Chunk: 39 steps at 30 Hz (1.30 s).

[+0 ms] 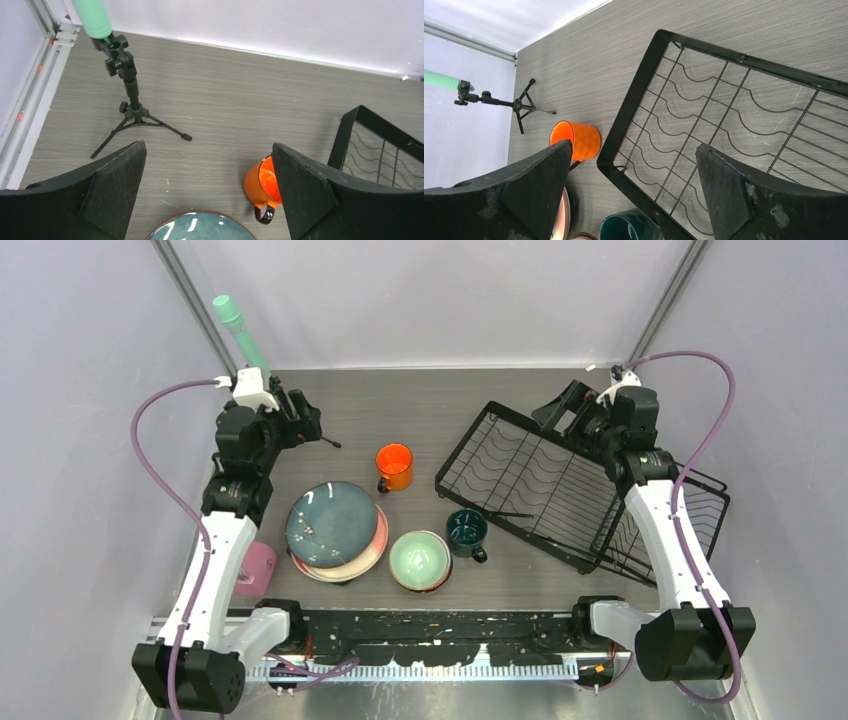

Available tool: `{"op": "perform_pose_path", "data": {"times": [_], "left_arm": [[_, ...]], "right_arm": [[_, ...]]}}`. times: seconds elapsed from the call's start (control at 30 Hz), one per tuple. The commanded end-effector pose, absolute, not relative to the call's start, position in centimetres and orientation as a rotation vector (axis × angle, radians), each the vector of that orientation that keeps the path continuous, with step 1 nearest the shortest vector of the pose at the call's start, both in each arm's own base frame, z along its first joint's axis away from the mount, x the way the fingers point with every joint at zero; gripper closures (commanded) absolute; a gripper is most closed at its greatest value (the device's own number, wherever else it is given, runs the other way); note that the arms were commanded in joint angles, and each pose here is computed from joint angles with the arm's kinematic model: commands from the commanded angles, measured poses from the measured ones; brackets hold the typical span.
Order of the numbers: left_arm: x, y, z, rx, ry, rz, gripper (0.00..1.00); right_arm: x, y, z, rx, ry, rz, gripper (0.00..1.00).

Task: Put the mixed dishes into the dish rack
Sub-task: Move the dish rack to the center of the board.

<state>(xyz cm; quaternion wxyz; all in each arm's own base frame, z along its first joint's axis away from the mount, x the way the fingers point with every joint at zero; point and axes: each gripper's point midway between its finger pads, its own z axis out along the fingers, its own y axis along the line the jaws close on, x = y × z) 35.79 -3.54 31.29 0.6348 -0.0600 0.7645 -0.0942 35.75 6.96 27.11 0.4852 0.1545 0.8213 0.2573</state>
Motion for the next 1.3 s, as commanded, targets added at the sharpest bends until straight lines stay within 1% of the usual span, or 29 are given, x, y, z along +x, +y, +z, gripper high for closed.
{"op": "perform_pose_path", "data": {"times": [0.0,0.07,0.1,0.13,0.17,0.23,0.27,0.33,0.4,0.47,0.5,0.53,0.73,0.83,0.93,1.1,1.13,1.27], "left_arm": [[35.2,-4.5,35.7,-0.054,1.580,-0.267,0.00],[34.2,-5.6,36.6,0.059,1.543,-0.288,0.00],[34.0,-5.7,36.8,0.044,1.527,-0.303,0.00],[34.0,-5.2,36.8,-0.031,1.525,-0.321,0.00],[33.9,-4.5,36.4,-0.167,1.538,-0.351,0.00],[33.4,-2.3,34.6,-0.447,1.566,-0.358,0.00],[33.2,-2.2,34.4,-0.447,1.552,-0.349,0.00],[32.2,-2.9,35.1,-0.419,1.496,-0.412,0.00],[31.0,-2.8,36.0,-0.460,1.391,-0.475,0.00],[29.7,-3.4,36.7,-0.397,1.305,-0.516,0.00],[29.2,-3.9,37.0,-0.338,1.284,-0.525,0.00],[28.9,-5.1,37.3,-0.257,1.287,-0.552,0.00],[30.0,-10.4,36.7,0.031,1.524,-0.708,0.00],[29.9,-12.3,36.6,0.115,1.553,-0.806,0.00],[29.7,-12.9,36.3,0.136,1.545,-0.849,0.00],[29.5,-12.8,36.0,0.138,1.542,-0.845,0.00],[29.5,-12.9,35.9,0.142,1.546,-0.843,0.00],[29.4,-12.9,35.2,0.149,1.567,-0.839,0.00]], "right_arm": [[36.0,6.4,28.4,0.360,1.993,0.586,0.00],[36.2,5.1,27.6,0.419,2.005,0.506,0.00],[36.4,3.4,27.1,0.527,1.990,0.416,0.00],[36.6,1.8,26.9,0.630,1.962,0.343,0.00],[36.4,-0.8,26.6,0.827,1.894,0.228,0.00],[36.1,-2.8,26.3,0.968,1.823,0.148,0.00],[36.0,-2.9,26.3,0.978,1.816,0.144,0.00],[36.2,-2.6,26.2,0.983,1.810,0.171,0.00],[36.3,-2.3,25.9,1.005,1.804,0.199,0.00],[35.5,-3.5,25.1,1.119,1.764,0.146,0.00],[34.6,-4.8,24.5,1.234,1.711,0.088,0.00],[34.1,-5.2,24.1,1.269,1.691,0.067,0.00],[31.5,-9.0,24.2,1.368,1.559,-0.180,0.00],[29.4,-10.7,24.0,1.411,1.522,-0.329,0.00],[28.5,-11.8,24.0,1.395,1.510,-0.423,0.00],[28.6,-13.2,21.8,1.402,1.585,-0.462,0.00],[29.5,-12.8,21.5,1.394,1.608,-0.403,0.00],[31.3,-12.2,20.0,1.353,1.715,-0.325,0.00]]}}
